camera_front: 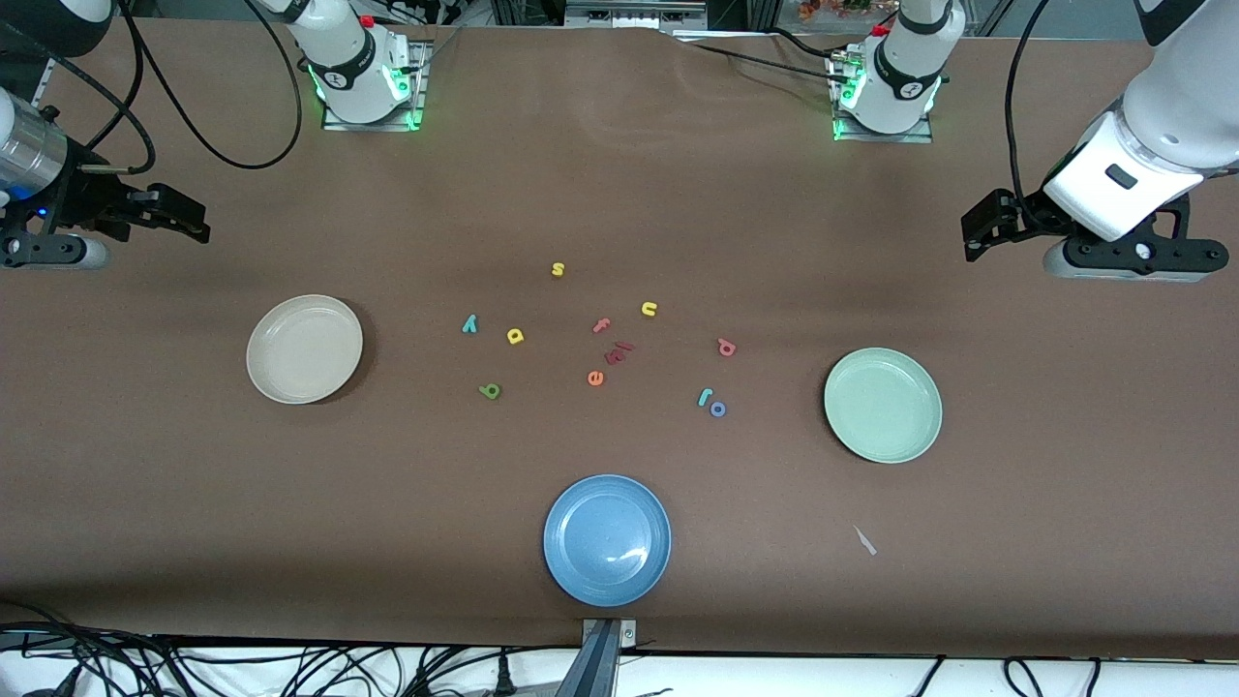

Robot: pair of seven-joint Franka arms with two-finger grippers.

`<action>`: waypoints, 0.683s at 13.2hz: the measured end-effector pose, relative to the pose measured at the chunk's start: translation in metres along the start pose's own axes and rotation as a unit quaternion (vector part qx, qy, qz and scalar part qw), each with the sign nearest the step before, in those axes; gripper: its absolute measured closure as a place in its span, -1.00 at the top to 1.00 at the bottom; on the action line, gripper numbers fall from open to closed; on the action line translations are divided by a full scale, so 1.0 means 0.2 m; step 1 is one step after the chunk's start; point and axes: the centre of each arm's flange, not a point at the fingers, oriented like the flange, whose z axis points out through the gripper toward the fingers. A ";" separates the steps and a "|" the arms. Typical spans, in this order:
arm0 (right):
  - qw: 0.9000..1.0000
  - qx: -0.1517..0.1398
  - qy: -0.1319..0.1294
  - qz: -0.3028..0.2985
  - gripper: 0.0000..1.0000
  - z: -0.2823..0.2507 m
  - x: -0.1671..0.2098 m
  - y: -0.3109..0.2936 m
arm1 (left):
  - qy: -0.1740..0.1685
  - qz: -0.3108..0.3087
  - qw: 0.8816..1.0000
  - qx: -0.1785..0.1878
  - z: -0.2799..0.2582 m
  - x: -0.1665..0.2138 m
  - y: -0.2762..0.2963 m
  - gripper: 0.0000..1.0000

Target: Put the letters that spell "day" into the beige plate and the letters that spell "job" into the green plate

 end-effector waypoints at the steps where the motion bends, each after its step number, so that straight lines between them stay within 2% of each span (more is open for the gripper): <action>1: 1.000 0.000 0.000 0.000 1.00 0.00 0.00 0.00 | 0.000 0.000 1.000 0.000 0.00 0.00 0.00 1.00; 9: 1.000 0.000 0.000 0.000 1.00 0.00 0.00 0.00 | 0.000 0.003 1.000 0.000 0.00 0.00 0.02 1.00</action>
